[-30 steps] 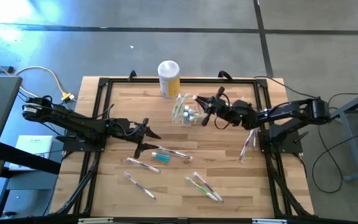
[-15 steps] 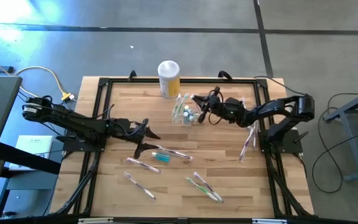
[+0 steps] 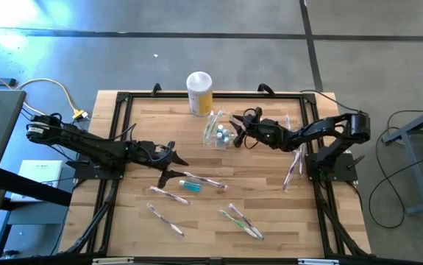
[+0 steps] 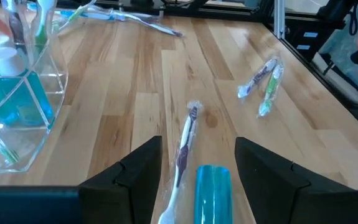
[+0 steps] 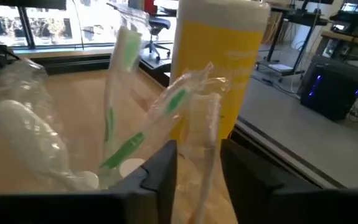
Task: Pick & Place toothbrushing station
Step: Put the orange toothbrush into the transparent organizer, then put the purple toothbrush into the transparent organizer
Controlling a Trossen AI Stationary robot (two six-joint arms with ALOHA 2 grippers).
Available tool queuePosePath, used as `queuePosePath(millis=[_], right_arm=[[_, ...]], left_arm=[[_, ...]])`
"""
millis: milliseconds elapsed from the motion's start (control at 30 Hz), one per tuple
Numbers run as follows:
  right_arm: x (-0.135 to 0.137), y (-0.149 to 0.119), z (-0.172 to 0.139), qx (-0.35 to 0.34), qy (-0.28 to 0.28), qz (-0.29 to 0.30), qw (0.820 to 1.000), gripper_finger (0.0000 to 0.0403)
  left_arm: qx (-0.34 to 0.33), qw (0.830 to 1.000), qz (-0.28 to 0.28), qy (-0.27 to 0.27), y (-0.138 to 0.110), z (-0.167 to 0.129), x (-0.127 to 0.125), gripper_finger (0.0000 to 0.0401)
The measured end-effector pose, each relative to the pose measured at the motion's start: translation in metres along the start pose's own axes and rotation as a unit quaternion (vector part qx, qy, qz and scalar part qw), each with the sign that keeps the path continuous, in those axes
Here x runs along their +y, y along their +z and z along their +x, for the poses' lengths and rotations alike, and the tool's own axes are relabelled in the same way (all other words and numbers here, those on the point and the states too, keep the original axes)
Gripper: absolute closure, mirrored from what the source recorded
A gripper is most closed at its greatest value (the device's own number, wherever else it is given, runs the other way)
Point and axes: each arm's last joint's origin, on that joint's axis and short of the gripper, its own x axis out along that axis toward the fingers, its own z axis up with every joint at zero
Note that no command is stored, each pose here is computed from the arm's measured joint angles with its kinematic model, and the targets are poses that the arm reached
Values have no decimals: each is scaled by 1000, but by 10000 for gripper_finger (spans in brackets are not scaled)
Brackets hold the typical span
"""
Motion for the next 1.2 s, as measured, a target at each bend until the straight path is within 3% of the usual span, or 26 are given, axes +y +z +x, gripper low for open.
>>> queuePosePath(millis=[300,467,600,800,1200], right_arm=[[16,24,-24,-24,-58,-37,997,143],[31,40,-47,-38,-48,-46,997,98],[45,44,-62,-36,-6,-47,998,89],[63,41,-78,-21,42,-46,998,97],[70,39,-83,-13,58,-34,998,104]], left_arm=[[38,999,-12,6,-7,0,1,206],[23,998,-38,34,-5,0,2,206],[-3,999,-28,37,1,0,2,206],[24,999,-15,37,-5,1,3,206],[70,996,26,39,-31,28,7,206]])
